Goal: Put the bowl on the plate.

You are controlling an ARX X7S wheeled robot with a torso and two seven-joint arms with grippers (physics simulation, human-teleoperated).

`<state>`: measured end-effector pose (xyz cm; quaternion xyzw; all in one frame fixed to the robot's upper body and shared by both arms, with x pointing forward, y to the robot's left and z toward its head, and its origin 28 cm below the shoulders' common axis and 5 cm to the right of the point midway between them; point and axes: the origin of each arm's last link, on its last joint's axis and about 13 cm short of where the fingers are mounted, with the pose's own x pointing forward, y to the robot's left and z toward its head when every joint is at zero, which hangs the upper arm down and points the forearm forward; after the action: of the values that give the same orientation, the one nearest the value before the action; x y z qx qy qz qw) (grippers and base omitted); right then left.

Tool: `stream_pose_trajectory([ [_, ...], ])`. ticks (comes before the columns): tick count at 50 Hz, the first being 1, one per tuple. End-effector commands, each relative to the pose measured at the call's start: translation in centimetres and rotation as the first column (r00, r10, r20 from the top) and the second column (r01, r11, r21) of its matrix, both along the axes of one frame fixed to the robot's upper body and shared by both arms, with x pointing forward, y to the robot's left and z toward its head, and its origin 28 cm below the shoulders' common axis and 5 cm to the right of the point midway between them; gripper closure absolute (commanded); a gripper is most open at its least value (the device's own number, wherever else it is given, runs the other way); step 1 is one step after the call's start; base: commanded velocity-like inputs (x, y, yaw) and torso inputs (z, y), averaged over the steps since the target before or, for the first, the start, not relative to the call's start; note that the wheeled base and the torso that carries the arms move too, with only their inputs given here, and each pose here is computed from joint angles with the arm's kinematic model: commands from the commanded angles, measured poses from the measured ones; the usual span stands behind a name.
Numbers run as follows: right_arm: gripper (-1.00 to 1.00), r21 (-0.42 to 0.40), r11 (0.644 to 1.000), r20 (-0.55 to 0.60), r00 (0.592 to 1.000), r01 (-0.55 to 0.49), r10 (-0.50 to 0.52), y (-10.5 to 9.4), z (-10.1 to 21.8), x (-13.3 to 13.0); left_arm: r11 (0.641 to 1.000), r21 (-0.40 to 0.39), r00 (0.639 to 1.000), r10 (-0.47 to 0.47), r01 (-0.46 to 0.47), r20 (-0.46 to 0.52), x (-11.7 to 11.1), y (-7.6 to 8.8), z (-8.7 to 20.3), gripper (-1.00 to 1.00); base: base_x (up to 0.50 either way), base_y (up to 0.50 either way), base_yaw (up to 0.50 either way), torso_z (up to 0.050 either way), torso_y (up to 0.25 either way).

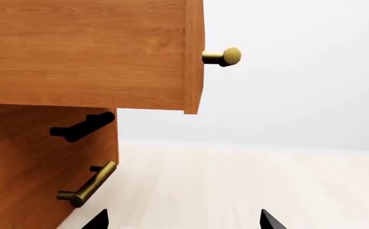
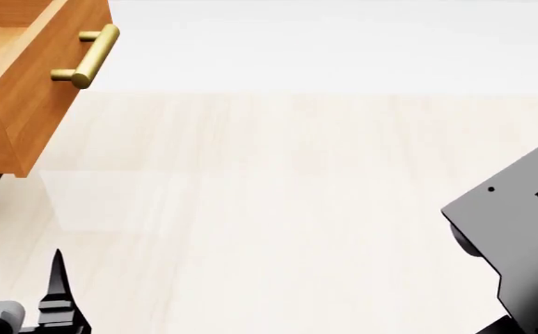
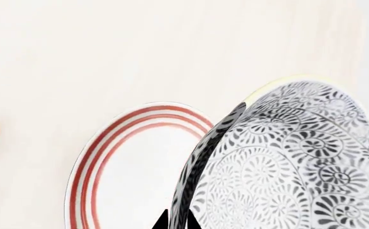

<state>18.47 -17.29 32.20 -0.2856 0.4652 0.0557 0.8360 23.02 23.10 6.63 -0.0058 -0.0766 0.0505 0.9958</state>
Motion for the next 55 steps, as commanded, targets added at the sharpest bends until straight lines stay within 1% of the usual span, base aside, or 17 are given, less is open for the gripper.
stream_pose_trajectory([
  [1, 1.00, 0.014, 0.999, 0.023, 0.999, 0.030, -0.031, -0.7, -0.8, -0.9, 1.000, 0.002, 1.000, -0.003, 0.003, 0.001, 0.0, -0.1, 0.1, -1.00, 0.00, 0.00, 0.00, 0.000, 0.000],
  [12, 1.00, 0.033, 0.998, 0.036, 0.998, 0.047, -0.048, -1.1, -1.2, -1.3, 1.000, 0.004, 1.000, -0.004, 0.004, 0.005, -0.1, -0.1, 0.2, -1.00, 0.00, 0.00, 0.00, 0.000, 0.000],
  [23, 1.00, 0.047, 0.999, 0.030, 0.999, 0.019, -0.020, -0.7, -2.0, -0.7, 1.000, 0.006, 1.000, -0.003, 0.002, 0.003, 0.0, -0.1, 0.1, -1.00, 0.00, 0.00, 0.00, 0.000, 0.000],
  [30, 1.00, 0.060, 0.998, 0.032, 0.999, 0.006, -0.008, -0.6, -2.6, -0.7, 1.000, 0.008, 1.000, -0.004, 0.004, 0.000, 0.1, -0.1, 0.0, -1.00, 0.00, 0.00, 0.00, 0.000, 0.001],
  [45, 1.00, 0.091, 0.996, 0.018, 0.999, 0.026, -0.028, -1.0, -4.0, -1.5, 1.000, 0.010, 1.000, -0.009, 0.009, -0.001, 0.0, -0.3, 0.1, -1.00, 0.00, 0.00, 0.00, 0.000, 0.000],
  [51, 1.00, 0.111, 0.993, 0.002, 1.000, 0.031, -0.031, -1.1, -5.3, -1.8, 1.000, 0.009, 1.000, -0.011, 0.011, -0.002, 0.0, -0.3, -0.1, -1.00, 0.00, 0.00, 0.00, 0.000, 0.000],
  [55, 1.00, 0.115, 0.993, 0.007, 0.999, 0.037, -0.038, -1.2, -5.1, -1.8, 1.000, 0.009, 1.000, -0.011, 0.011, -0.002, 0.0, -0.3, 0.0, -1.00, 0.00, 0.00, 0.00, 0.000, 0.000],
])
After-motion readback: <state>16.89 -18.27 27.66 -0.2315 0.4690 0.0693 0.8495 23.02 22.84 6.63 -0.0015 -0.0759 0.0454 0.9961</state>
